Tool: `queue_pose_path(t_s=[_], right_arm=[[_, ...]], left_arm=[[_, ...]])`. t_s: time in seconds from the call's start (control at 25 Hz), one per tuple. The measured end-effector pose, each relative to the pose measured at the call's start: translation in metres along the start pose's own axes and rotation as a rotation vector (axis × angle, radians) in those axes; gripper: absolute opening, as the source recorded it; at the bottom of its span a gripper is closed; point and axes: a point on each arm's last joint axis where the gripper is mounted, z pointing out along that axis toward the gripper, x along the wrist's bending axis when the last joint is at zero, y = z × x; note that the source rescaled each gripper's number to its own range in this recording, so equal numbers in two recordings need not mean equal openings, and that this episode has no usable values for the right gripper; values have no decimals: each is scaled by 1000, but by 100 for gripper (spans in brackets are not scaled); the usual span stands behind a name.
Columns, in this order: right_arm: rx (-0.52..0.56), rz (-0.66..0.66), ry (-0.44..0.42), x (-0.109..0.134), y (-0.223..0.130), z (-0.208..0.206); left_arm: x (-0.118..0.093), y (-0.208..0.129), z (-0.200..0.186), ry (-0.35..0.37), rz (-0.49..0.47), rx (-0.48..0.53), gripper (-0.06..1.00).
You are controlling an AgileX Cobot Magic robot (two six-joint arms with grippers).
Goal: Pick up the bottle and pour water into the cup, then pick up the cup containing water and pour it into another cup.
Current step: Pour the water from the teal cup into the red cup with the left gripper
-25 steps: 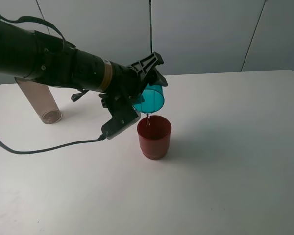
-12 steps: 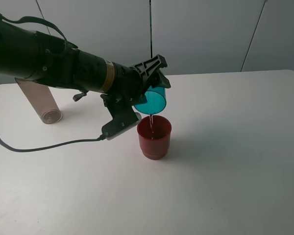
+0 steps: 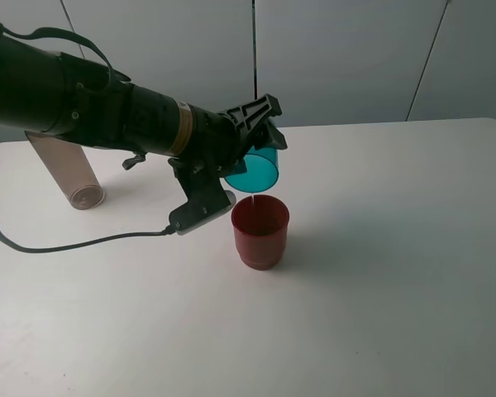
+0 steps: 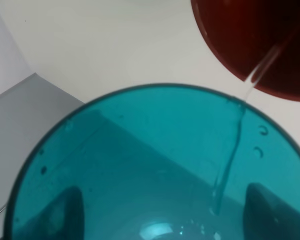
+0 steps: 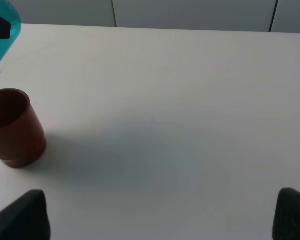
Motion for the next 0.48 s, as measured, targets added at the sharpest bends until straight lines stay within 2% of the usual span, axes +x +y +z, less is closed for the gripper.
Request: queue_pose_path(t_s=[0.48], right_arm=[[0, 0, 0, 0, 0, 0]], left_arm=[[0, 0, 0, 0, 1, 0, 32]])
